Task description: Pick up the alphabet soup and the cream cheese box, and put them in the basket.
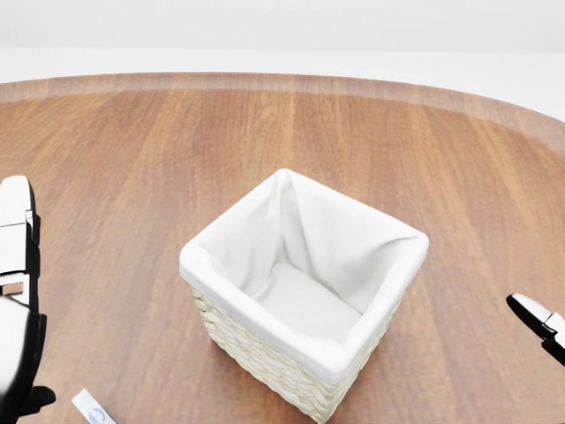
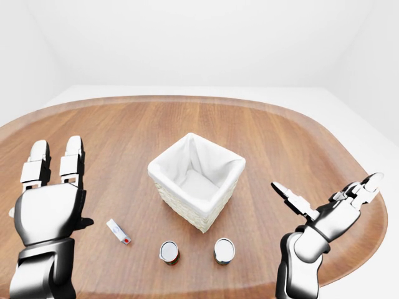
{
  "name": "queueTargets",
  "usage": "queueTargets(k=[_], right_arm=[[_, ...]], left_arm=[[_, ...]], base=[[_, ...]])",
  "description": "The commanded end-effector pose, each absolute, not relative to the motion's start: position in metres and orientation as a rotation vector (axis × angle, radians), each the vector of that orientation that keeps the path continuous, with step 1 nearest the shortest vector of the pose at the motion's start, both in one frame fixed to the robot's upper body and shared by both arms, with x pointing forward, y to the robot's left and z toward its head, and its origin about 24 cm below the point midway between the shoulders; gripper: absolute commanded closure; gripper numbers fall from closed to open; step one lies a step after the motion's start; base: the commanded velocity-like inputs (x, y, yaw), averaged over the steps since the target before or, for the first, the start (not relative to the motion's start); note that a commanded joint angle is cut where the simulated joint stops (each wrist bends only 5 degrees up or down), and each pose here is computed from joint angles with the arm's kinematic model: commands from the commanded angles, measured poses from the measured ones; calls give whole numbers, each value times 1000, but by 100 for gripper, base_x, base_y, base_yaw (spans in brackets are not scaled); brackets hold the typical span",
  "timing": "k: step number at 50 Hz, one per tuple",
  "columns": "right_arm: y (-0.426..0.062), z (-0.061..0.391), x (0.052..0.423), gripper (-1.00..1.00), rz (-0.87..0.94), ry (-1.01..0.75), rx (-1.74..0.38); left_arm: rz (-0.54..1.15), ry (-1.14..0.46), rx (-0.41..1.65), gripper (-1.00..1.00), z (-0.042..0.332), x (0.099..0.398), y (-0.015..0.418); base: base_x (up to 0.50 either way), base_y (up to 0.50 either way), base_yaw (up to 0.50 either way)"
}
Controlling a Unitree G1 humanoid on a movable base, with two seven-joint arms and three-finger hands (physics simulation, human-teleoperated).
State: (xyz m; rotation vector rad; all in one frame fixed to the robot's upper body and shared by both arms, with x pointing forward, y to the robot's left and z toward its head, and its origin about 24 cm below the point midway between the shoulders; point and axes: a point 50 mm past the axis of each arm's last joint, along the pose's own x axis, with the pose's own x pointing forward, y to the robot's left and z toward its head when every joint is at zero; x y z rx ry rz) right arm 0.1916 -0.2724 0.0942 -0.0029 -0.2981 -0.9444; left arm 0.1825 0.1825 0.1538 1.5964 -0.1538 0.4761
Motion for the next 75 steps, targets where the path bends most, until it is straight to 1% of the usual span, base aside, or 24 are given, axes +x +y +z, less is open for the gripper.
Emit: queueTargets(k=[1, 10, 28, 37, 52, 67, 75], right_arm=[[-272, 94, 192, -100, -944, -297, -3], [-272, 94, 192, -100, -944, -298, -4], [-272, 93, 192, -100, -942, -291, -7], [-272, 93, 192, -100, -942, -291, -9], [-272, 93, 193, -100, -941, -291, -10], [-272, 93, 192, -100, -942, -290, -11], [-272, 93, 193, -100, -941, -290, -12]], left_arm=[[389, -80, 1636, -100, 127, 174, 182], [307, -54, 1634, -100, 107, 172, 181], [205, 18, 1651, -100, 75, 170, 186], [138, 49, 1639, -100, 49, 165, 188], [66, 81, 1623, -100, 26, 166, 186], [20, 152, 1608, -100, -11, 187, 197], [2, 185, 1612, -100, -21, 192, 199]], base=[[0, 0, 0], [0, 0, 0], [0, 0, 0], [0, 0, 0], [0, 0, 0], [0, 0, 0], [0, 0, 0]])
